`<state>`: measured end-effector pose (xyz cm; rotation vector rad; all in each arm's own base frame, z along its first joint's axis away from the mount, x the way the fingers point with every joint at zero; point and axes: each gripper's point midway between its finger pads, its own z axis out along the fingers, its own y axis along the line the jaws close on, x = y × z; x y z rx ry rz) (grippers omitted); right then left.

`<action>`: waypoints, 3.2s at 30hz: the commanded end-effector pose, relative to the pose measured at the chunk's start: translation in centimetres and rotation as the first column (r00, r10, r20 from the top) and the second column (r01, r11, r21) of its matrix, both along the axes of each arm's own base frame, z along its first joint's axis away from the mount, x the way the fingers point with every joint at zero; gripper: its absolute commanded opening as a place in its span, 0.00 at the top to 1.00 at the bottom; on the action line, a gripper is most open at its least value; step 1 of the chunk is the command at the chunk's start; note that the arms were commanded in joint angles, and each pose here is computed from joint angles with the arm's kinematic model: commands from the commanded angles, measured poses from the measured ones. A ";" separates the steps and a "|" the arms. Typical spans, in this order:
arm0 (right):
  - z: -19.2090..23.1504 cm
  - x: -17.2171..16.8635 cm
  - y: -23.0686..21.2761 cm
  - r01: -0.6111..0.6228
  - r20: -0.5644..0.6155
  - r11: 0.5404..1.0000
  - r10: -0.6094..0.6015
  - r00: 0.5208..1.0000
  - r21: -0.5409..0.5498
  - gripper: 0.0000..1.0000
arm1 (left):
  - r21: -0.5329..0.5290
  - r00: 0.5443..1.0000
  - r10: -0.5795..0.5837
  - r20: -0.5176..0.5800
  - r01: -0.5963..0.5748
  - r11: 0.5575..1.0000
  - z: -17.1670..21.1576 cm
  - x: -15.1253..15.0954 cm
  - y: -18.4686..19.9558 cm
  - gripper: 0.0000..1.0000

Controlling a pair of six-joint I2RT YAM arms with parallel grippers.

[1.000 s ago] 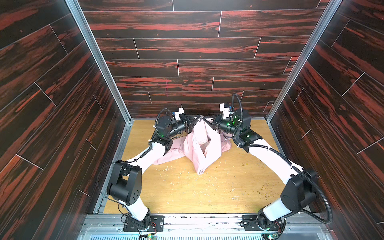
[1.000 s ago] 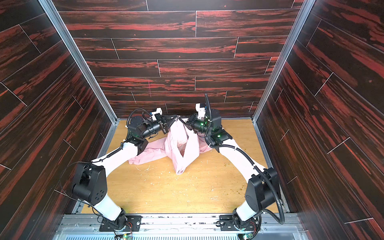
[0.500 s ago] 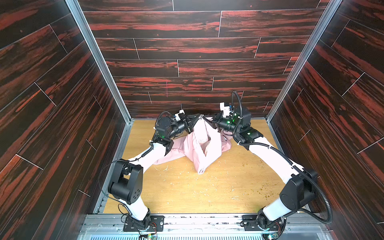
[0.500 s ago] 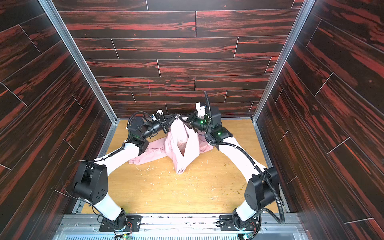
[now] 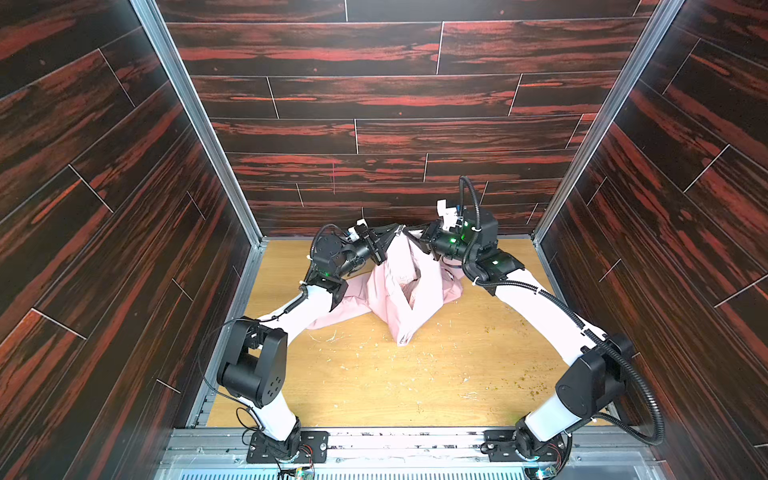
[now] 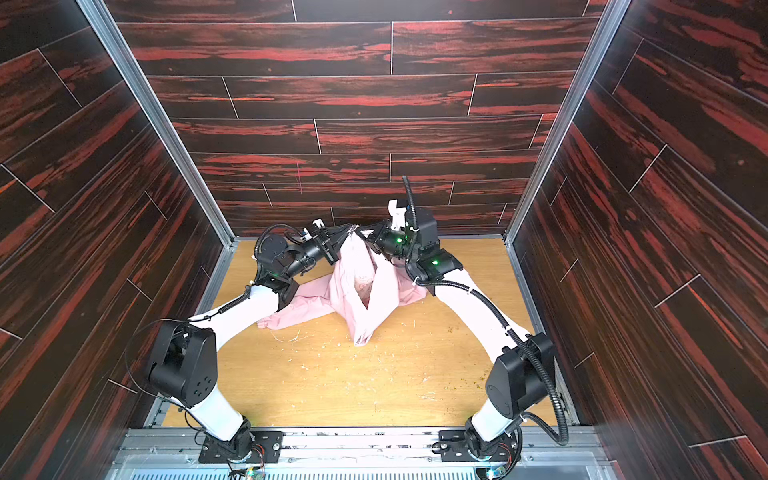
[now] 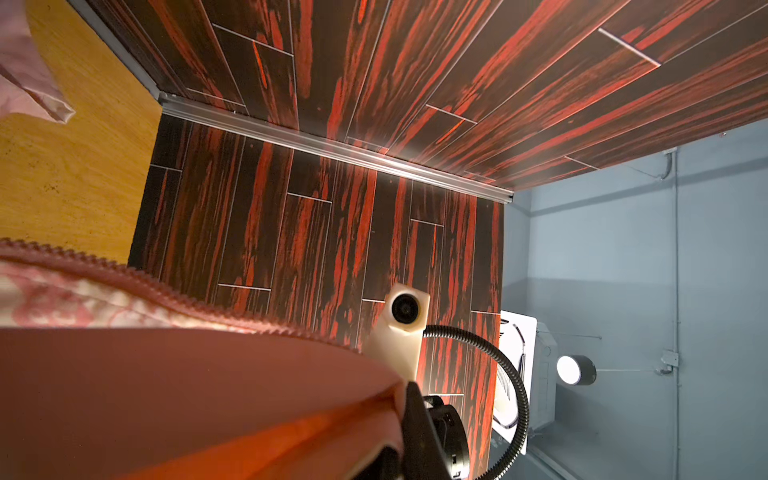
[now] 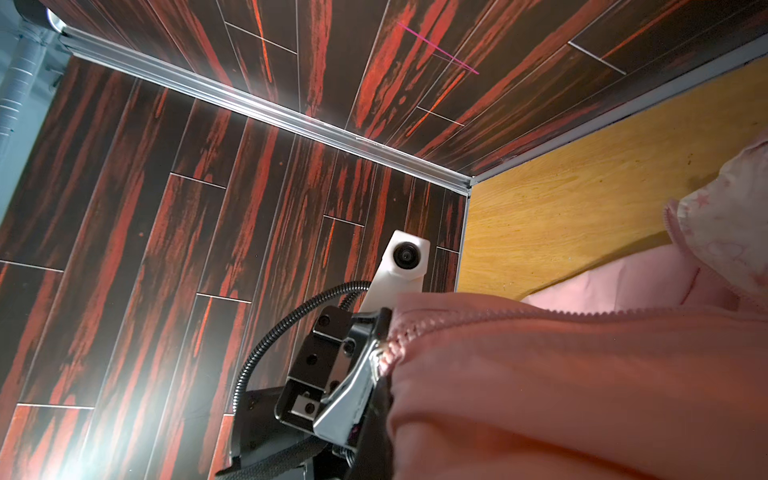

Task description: Zip up the jacket

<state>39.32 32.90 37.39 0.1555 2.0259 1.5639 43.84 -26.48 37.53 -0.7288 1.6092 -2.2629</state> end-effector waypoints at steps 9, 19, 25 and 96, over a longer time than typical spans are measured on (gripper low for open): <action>-6.1 -8.7 5.3 -0.388 -0.249 0.919 0.360 0.899 -0.070 1.00 | -0.205 0.940 0.337 0.054 -0.320 0.925 6.8 5.0 7.1 1.00; -5.5 -7.3 4.4 -0.346 -0.230 0.937 0.326 0.917 -0.052 1.00 | -0.170 0.950 0.310 0.047 -0.298 0.939 5.9 4.7 6.6 1.00; -5.9 -5.7 2.9 -0.322 -0.279 0.945 0.323 0.904 0.052 1.00 | -0.032 0.961 0.275 0.022 -0.274 0.961 1.8 3.6 5.8 1.00; -11.0 -6.8 3.0 -0.010 -0.590 0.953 0.196 0.783 0.303 0.54 | 0.143 0.963 0.202 -0.179 -0.178 0.974 -9.9 -2.0 3.9 1.00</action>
